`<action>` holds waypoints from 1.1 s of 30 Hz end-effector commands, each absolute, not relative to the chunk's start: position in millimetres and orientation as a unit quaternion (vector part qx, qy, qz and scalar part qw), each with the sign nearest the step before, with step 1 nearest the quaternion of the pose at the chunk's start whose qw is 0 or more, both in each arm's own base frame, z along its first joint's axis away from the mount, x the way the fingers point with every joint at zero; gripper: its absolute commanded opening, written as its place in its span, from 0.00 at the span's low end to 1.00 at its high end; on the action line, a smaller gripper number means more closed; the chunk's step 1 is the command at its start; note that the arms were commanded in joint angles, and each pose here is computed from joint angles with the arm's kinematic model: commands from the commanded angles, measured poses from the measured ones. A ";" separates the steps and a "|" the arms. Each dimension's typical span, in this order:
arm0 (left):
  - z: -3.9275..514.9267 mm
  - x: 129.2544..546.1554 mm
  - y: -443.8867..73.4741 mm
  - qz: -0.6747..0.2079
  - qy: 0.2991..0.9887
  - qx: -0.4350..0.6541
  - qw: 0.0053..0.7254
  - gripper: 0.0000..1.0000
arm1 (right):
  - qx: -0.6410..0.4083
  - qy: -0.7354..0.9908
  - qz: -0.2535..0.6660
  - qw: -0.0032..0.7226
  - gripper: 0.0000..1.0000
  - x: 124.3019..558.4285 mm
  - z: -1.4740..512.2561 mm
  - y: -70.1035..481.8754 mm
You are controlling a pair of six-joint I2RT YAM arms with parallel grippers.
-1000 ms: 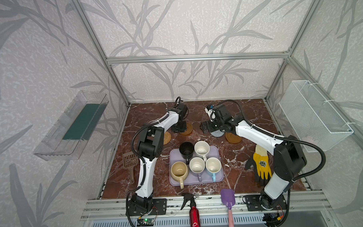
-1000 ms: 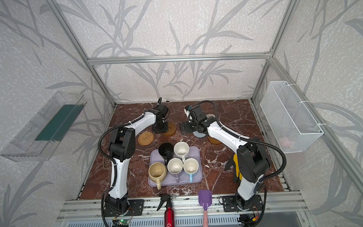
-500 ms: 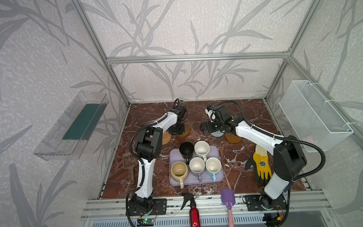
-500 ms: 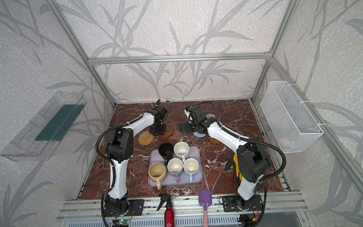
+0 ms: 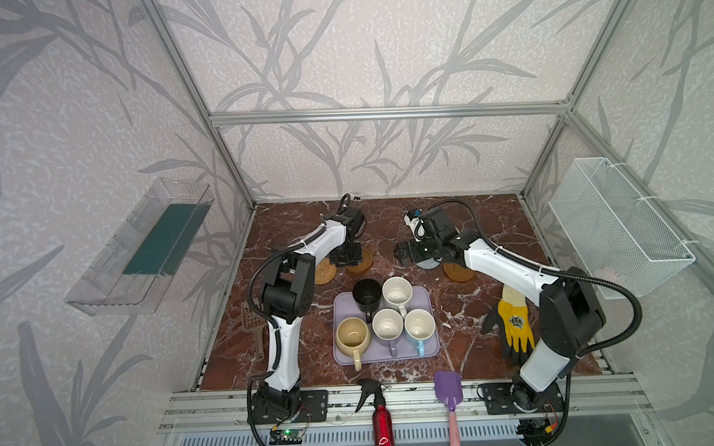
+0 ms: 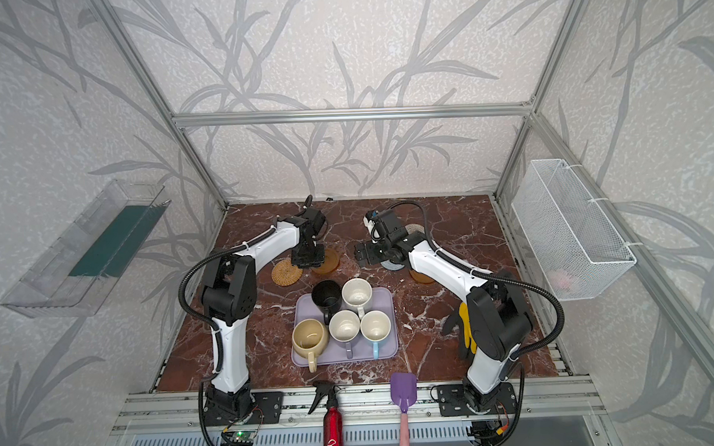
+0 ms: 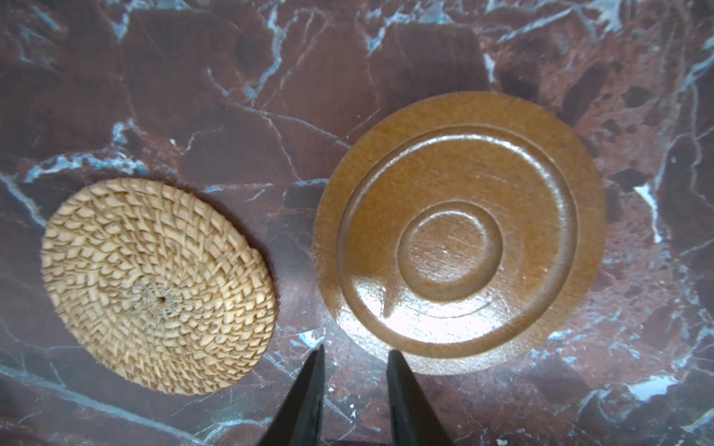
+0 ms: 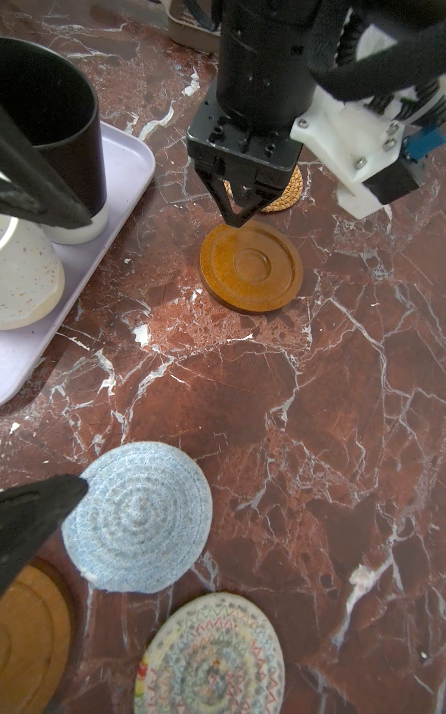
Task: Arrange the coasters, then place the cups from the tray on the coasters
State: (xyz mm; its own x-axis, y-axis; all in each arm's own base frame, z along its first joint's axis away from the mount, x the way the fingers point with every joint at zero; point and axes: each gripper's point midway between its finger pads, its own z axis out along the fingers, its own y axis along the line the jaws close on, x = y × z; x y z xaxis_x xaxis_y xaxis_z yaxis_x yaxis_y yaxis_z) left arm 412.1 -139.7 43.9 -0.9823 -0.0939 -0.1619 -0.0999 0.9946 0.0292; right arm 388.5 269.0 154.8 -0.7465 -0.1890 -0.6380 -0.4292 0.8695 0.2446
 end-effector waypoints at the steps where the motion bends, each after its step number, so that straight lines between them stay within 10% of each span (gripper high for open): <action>1: 52.8 410.7 -134.7 0.028 0.994 -0.056 0.091 0.31 | -0.166 0.907 0.200 0.330 0.99 384.8 171.4 267.5; 13: 63.8 449.3 -118.6 0.085 0.987 -0.052 0.124 0.43 | -0.171 0.908 0.186 0.334 0.99 381.3 172.9 260.1; 33: 19.6 456.2 -127.9 0.047 0.995 -0.020 0.088 0.35 | -0.167 0.912 0.189 0.325 0.99 380.3 165.0 261.3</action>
